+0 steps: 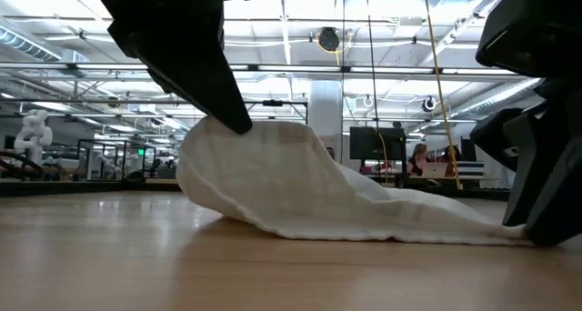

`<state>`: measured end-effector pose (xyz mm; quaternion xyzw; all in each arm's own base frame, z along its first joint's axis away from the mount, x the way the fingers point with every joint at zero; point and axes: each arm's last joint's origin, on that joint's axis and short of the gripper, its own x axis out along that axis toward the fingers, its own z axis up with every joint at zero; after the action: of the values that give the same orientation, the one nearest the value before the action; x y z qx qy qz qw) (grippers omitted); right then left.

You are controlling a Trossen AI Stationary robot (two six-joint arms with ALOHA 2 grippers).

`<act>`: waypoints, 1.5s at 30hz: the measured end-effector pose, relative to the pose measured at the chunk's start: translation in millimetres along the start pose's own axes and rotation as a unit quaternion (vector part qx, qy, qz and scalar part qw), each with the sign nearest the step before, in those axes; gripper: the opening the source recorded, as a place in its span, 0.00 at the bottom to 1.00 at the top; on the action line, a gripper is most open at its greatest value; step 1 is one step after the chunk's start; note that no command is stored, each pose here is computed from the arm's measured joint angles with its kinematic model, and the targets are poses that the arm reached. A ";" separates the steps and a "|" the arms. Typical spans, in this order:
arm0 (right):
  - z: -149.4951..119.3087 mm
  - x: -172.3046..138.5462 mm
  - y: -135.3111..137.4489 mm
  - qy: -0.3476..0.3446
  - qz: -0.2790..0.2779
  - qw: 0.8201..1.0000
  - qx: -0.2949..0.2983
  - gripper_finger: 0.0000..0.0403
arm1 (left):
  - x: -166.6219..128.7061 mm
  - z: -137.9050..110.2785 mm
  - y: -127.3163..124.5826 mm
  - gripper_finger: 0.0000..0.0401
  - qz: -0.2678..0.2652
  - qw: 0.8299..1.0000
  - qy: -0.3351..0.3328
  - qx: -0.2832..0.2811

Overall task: Roll towel into tight, uniform cylinder
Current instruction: Roll the white towel

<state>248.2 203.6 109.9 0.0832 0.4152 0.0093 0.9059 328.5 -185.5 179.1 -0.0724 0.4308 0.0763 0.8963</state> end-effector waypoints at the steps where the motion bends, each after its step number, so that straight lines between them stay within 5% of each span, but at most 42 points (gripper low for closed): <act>1: 0.0 0.0 0.0 0.000 0.000 1.000 0.001 0.09 | 0.0 0.0 0.0 0.01 0.000 1.000 0.000 0.000; 4: 0.9 -1.7 0.3 0.002 0.005 1.000 0.007 0.02 | 0.0 -0.1 -0.1 0.01 -0.001 1.000 0.001 0.001; 17: 13.9 -24.1 -0.4 -0.009 0.019 1.000 0.010 0.01 | -4.2 -7.8 -4.9 0.01 -0.018 0.999 0.030 0.021; 45: 12.1 -17.9 -6.7 0.027 0.024 0.999 -0.027 0.02 | -3.7 -19.3 -16.0 0.01 -0.028 0.998 0.041 0.039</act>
<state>245.3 193.7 130.1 0.0688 0.4370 0.0447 0.8957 314.7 -205.2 171.1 -0.0527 0.4678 0.0308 0.8817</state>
